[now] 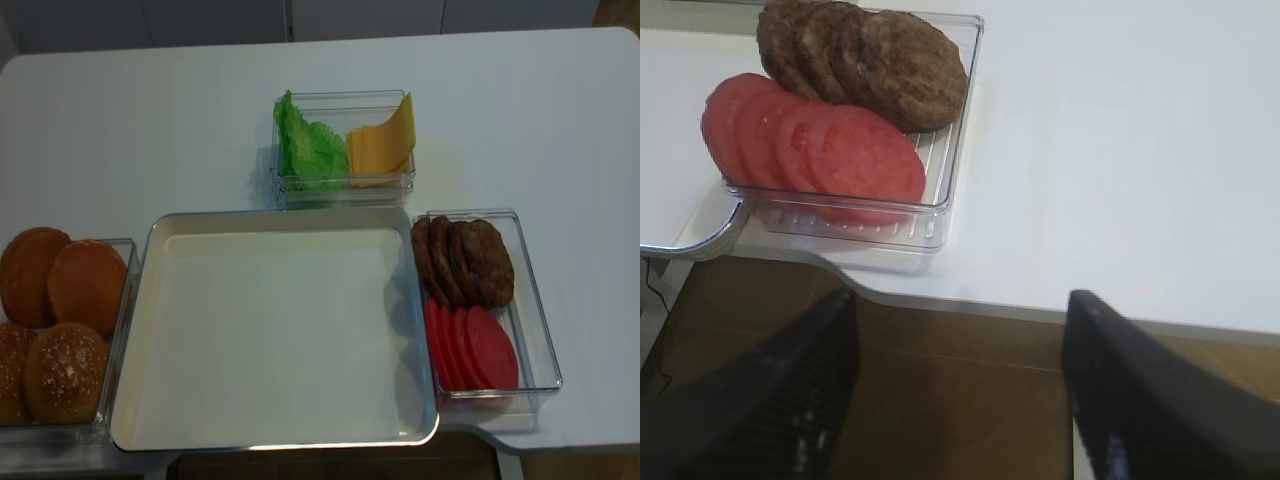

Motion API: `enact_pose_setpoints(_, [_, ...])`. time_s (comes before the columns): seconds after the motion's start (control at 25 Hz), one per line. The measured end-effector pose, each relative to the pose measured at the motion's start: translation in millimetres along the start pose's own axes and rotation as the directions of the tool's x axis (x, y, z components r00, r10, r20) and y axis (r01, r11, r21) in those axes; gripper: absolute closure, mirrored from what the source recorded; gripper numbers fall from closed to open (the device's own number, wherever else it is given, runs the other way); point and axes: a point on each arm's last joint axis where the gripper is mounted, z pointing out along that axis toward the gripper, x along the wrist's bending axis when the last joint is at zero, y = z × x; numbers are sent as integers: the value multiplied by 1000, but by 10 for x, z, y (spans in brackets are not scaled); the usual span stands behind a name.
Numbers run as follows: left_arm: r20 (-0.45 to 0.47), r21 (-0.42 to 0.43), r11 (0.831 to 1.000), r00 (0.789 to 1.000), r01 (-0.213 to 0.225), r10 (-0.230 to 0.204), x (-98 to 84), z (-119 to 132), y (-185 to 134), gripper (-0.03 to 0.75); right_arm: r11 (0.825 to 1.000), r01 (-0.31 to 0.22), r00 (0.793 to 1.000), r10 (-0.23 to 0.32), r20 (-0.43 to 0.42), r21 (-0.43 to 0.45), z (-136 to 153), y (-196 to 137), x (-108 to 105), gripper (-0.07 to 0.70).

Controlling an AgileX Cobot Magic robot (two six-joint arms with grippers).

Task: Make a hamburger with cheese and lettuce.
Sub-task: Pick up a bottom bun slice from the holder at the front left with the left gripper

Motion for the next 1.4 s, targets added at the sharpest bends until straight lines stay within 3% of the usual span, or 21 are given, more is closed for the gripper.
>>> enact_pose_setpoints(0.6, [0,0,1000,1000,0,0,0,0,0,209,1000,0,1000,0,0,0,0,0,0,153])
enact_pose_setpoints(1.08, [-26,-79,997,1000,-7,5,20,-198,124,212,1000,0,1000,0,0,0,0,0,0,153])
enact_pose_setpoints(1.2, [-42,-50,998,999,27,-29,27,-262,239,215,1000,0,1000,0,0,0,0,0,0,153])
enact_pose_setpoints(1.28, [-54,-19,996,995,86,-87,22,-269,442,216,1000,-2,1000,2,0,0,0,0,0,153])
enact_pose_setpoints(1.4, [-80,0,994,990,113,-112,33,-259,588,218,1000,-2,1000,2,0,0,0,0,0,153])
